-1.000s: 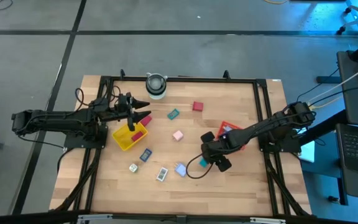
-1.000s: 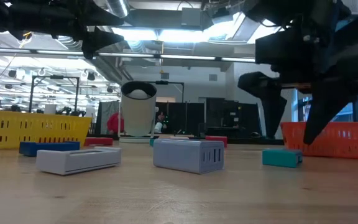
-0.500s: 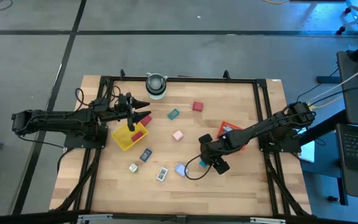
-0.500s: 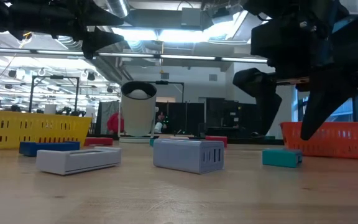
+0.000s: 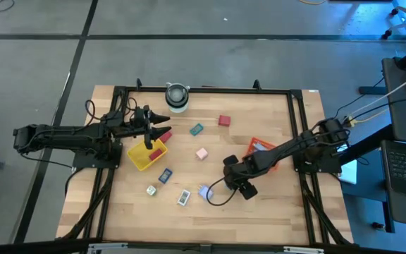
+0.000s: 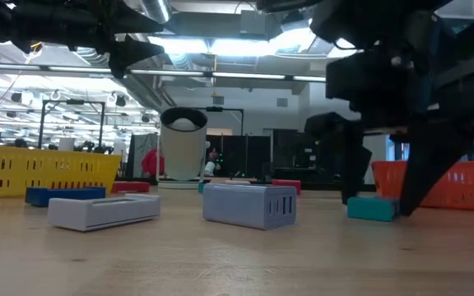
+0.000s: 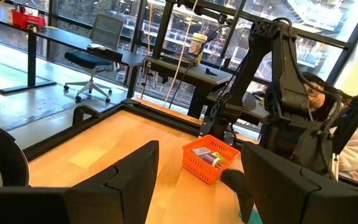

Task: Pick & Place Office items
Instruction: Put the bottom blue digital timer into the yellow basket

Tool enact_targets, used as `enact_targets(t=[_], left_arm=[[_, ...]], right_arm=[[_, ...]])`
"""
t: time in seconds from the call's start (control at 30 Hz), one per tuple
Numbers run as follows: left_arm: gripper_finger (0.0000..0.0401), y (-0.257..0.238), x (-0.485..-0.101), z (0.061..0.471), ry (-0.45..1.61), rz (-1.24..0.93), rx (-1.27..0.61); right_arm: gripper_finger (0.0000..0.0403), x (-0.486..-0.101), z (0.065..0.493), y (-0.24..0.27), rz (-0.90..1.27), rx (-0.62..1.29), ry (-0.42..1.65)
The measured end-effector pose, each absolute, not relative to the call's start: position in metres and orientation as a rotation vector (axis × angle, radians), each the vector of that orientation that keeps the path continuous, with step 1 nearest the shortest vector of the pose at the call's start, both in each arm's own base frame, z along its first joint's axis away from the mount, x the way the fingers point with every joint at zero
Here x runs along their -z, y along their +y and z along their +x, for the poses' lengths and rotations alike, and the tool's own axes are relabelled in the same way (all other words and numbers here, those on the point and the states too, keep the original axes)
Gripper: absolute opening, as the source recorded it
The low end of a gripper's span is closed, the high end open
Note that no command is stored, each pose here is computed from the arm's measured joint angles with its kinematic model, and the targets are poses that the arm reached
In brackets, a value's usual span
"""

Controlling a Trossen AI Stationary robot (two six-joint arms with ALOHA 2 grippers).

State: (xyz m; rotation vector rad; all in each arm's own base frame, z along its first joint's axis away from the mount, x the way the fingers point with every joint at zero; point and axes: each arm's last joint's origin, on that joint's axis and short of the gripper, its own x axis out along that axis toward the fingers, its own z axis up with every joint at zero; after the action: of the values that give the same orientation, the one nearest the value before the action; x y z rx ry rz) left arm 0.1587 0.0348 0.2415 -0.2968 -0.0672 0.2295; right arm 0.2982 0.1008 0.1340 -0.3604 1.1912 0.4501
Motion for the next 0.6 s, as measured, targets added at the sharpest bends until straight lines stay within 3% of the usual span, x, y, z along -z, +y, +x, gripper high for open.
enact_targets(t=[0.23,0.5,0.6], left_arm=[[0.0226,0.0347,-0.2413,0.1587,-0.065,-0.297,-0.229],[0.0226,0.0348,-0.2411,0.1587,-0.064,-0.297,-0.230],[0.0226,0.0348,-0.2412,0.1587,-0.064,-0.297,-0.230]], right_arm=[[0.0262,-0.1307,0.2988,0.1012,-0.357,-0.456,1.202],[0.0160,-0.1304,0.2981,0.1012,-0.359,-0.462,1.208],[0.0152,-0.1305,0.2980,0.1002,-0.362,-0.461,1.214]])
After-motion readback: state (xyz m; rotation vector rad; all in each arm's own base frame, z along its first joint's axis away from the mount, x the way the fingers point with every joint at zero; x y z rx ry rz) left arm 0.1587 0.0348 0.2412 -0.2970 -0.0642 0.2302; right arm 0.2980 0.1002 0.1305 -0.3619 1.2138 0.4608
